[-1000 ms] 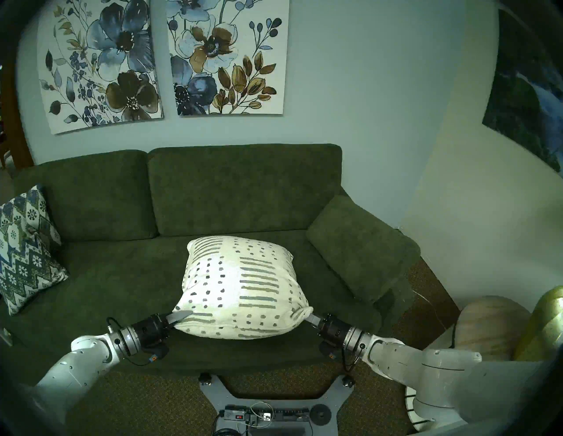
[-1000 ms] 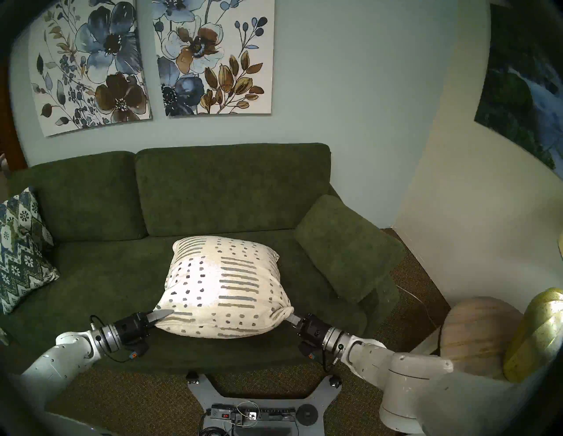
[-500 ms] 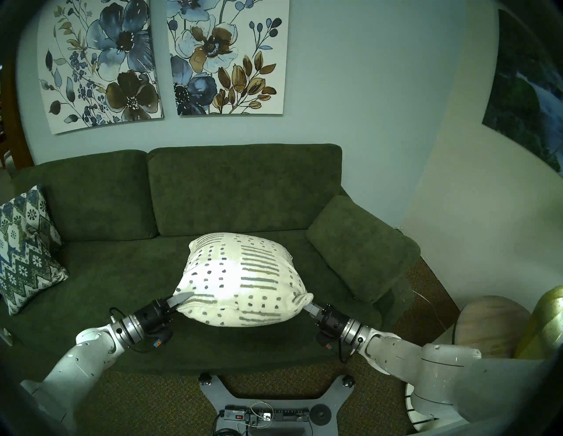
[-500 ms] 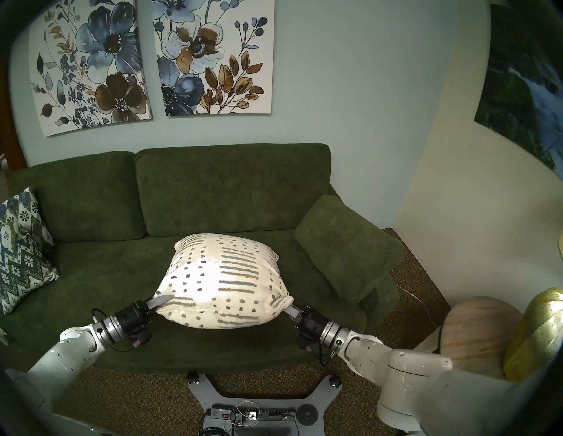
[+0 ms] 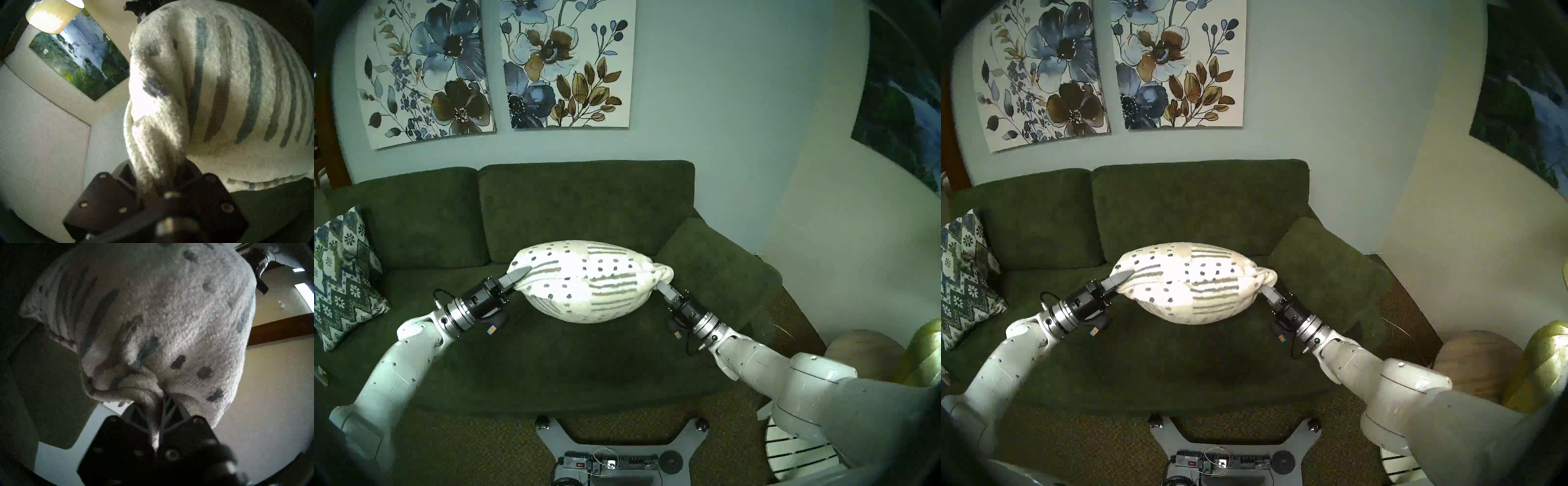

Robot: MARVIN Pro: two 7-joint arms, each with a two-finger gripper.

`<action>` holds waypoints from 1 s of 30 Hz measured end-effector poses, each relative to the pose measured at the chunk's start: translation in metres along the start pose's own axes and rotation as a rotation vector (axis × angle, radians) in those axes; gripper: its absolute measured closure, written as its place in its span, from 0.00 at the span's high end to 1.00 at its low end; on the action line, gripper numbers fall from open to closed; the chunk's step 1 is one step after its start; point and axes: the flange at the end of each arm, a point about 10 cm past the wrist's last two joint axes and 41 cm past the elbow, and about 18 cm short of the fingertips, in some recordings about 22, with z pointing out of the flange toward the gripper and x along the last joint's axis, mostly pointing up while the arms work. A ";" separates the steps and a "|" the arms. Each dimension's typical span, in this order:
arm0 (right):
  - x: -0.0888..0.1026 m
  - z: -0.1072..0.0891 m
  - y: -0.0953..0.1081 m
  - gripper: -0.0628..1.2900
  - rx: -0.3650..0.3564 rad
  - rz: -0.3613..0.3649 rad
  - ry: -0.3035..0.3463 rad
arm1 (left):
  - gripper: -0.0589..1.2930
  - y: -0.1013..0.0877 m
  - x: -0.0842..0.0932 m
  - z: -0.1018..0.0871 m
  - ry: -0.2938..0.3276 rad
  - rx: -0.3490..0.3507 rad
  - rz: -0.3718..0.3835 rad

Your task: Fluff a cushion

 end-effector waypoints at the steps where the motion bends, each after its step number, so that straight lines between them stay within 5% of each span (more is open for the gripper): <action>1: -0.006 0.006 0.001 0.02 -0.014 -0.015 -0.018 | 0.20 -0.005 -0.005 0.005 -0.001 0.019 0.016; 17: -0.067 0.085 0.021 0.02 -0.162 -0.186 -0.186 | 0.19 -0.087 -0.080 0.055 -0.018 0.266 0.257; 24: -0.065 0.117 0.031 0.02 -0.149 -0.253 -0.207 | 0.19 -0.121 -0.090 0.067 -0.002 0.379 0.327; 27: -0.052 0.115 0.028 0.02 -0.110 -0.285 -0.184 | 0.19 -0.114 -0.081 0.066 0.005 0.381 0.306; 30: -0.032 0.096 0.020 0.02 -0.051 -0.291 -0.140 | 0.19 -0.084 -0.058 0.056 0.015 0.314 0.237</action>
